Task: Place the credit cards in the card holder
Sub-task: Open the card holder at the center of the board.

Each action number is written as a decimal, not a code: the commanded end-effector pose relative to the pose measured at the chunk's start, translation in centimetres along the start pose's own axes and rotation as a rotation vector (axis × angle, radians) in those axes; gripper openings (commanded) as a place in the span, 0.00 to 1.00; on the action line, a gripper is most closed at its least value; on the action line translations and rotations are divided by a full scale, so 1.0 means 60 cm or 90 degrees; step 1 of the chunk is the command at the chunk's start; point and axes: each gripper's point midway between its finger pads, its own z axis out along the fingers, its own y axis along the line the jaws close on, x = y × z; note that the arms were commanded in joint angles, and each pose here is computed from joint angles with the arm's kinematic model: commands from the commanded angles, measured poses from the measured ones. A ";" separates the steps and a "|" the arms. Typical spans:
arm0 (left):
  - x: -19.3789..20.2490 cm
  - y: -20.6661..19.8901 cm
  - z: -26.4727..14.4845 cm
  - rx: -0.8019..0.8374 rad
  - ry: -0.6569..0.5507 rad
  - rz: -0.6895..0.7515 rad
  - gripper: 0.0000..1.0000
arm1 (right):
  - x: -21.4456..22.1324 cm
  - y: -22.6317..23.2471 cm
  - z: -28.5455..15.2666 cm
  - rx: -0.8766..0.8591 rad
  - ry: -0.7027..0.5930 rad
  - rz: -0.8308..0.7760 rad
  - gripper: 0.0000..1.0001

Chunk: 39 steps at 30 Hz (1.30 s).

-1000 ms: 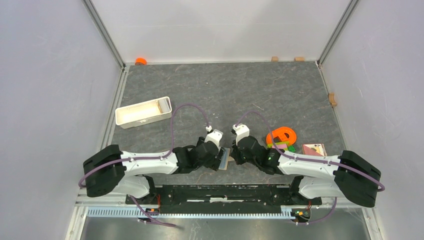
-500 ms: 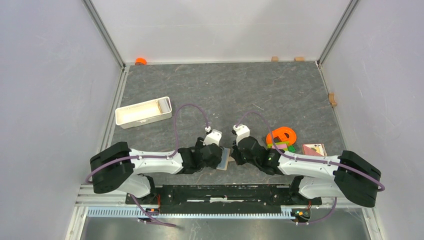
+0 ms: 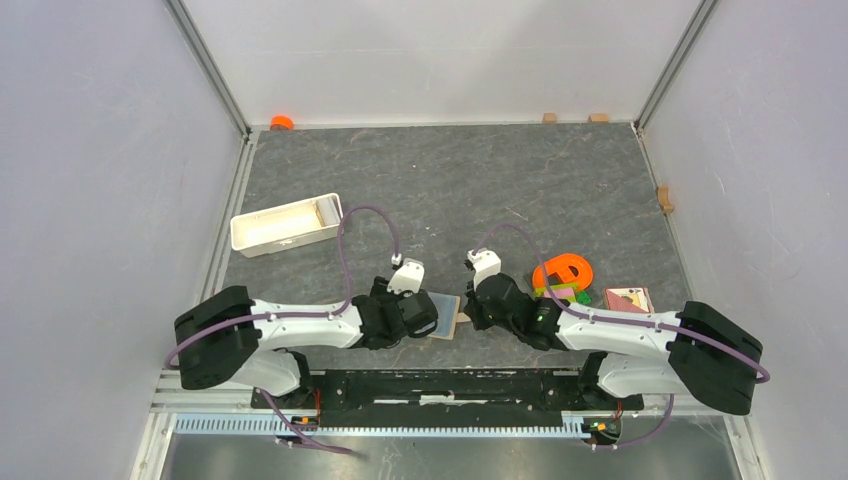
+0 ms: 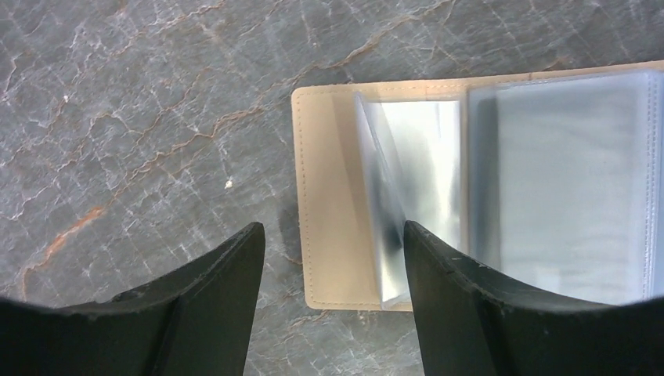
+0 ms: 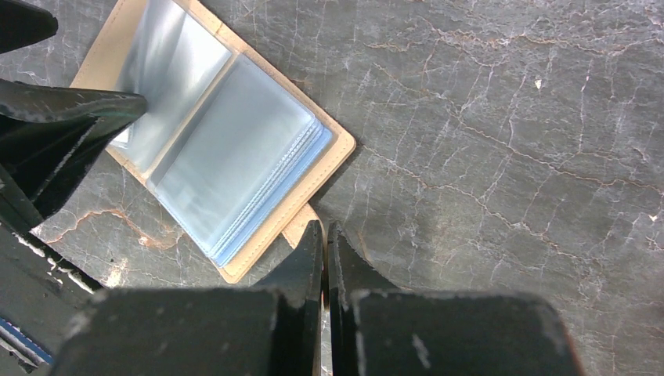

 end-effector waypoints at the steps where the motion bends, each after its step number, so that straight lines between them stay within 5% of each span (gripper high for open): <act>1: -0.018 0.015 -0.012 -0.030 -0.022 -0.051 0.71 | -0.002 -0.003 0.001 0.009 -0.009 0.007 0.00; 12: 0.017 0.002 -0.004 -0.017 0.029 -0.060 0.56 | -0.017 0.014 -0.005 -0.018 -0.019 0.012 0.01; 19: 0.021 -0.013 -0.011 0.029 0.035 -0.097 0.54 | -0.075 0.051 -0.032 -0.078 -0.068 0.009 0.33; 22: 0.019 -0.017 -0.015 0.045 0.032 -0.104 0.54 | -0.102 0.076 -0.045 -0.120 -0.094 0.005 0.39; 39: 0.010 -0.018 -0.025 0.110 0.033 -0.156 0.56 | -0.051 0.138 0.034 -0.184 -0.006 -0.046 0.29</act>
